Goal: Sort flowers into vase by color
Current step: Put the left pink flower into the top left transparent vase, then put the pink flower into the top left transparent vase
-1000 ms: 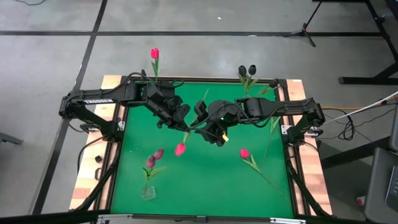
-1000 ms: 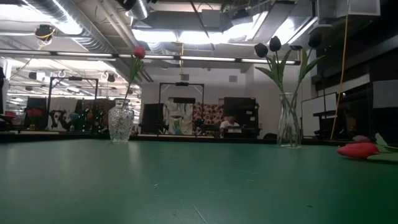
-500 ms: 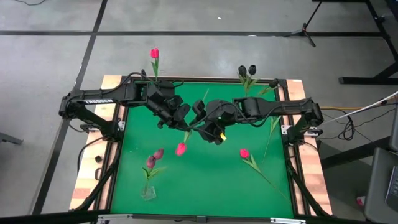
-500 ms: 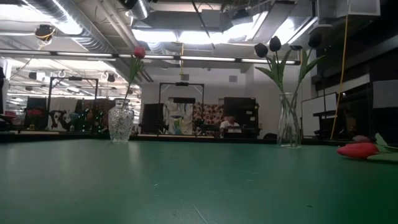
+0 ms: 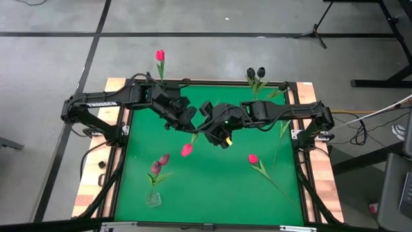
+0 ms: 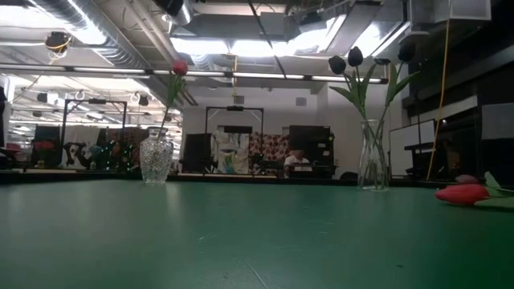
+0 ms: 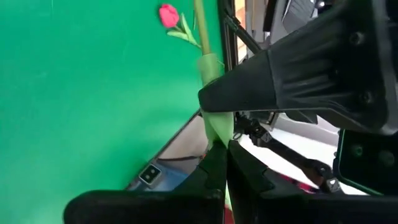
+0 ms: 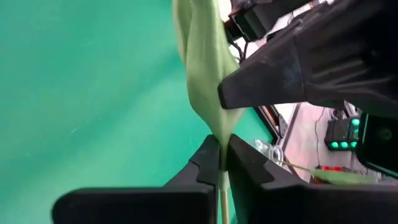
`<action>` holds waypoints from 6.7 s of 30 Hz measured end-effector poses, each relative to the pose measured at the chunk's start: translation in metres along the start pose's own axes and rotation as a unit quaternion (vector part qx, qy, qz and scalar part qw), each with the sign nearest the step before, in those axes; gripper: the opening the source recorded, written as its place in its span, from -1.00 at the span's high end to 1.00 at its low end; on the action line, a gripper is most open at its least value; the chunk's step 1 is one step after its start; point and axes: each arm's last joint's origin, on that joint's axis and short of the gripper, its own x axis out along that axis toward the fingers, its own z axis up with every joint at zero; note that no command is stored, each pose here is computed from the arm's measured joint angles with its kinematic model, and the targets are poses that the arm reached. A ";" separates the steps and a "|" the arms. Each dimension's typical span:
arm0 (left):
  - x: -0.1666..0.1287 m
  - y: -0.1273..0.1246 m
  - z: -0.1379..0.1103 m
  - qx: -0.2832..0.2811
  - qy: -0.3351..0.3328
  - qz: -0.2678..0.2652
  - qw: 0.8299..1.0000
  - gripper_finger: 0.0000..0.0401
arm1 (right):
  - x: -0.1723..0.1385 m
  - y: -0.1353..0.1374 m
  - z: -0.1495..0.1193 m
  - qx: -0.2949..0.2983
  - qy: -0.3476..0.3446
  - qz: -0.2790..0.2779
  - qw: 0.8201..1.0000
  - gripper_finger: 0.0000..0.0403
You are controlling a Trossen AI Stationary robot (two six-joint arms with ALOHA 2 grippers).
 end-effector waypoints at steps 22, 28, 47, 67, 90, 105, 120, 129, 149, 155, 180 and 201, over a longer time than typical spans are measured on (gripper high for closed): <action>-0.084 -0.010 -0.022 0.221 -0.157 -0.064 0.960 0.40 | 0.000 -0.011 -0.015 0.060 -0.013 0.022 0.998 0.98; -0.129 -0.008 -0.046 0.294 -0.269 -0.070 0.914 0.43 | 0.000 -0.044 -0.028 0.112 -0.134 -0.006 0.985 0.98; -0.171 0.008 -0.092 0.473 -0.312 -0.032 0.824 0.43 | 0.070 -0.114 -0.070 0.166 -0.378 -0.191 0.891 0.99; -0.201 0.025 -0.098 0.491 -0.376 0.005 0.786 0.43 | 0.131 -0.127 -0.152 0.202 -0.405 -0.248 0.857 0.99; -0.200 0.025 -0.096 0.475 -0.392 0.022 0.788 0.43 | 0.165 -0.116 -0.179 0.228 -0.402 -0.246 0.852 0.99; -0.199 0.025 -0.096 0.475 -0.391 0.025 0.788 0.43 | 0.180 -0.110 -0.191 0.279 -0.400 -0.237 0.840 0.99; -0.199 0.026 -0.096 0.468 -0.389 0.026 0.793 0.43 | 0.189 -0.106 -0.197 0.318 -0.347 -0.229 0.852 0.87; -0.199 0.026 -0.096 0.465 -0.389 0.024 0.794 0.43 | 0.190 -0.106 -0.198 0.328 -0.344 -0.225 0.851 0.59; -0.197 0.030 -0.096 0.459 -0.377 0.040 0.803 0.43 | 0.180 -0.128 -0.192 0.379 -0.283 -0.258 0.842 -0.23; -0.197 0.032 -0.095 0.448 -0.385 0.053 0.805 0.43 | 0.167 -0.146 -0.189 0.376 -0.241 -0.246 0.860 -0.36; -0.153 0.065 -0.083 0.365 -0.395 0.155 0.829 0.43 | 0.110 -0.177 -0.169 0.330 -0.271 -0.309 0.849 -0.39; -0.153 0.072 -0.083 0.337 -0.397 0.183 0.834 0.43 | -0.118 -0.052 -0.092 0.535 0.225 -0.055 0.812 -0.39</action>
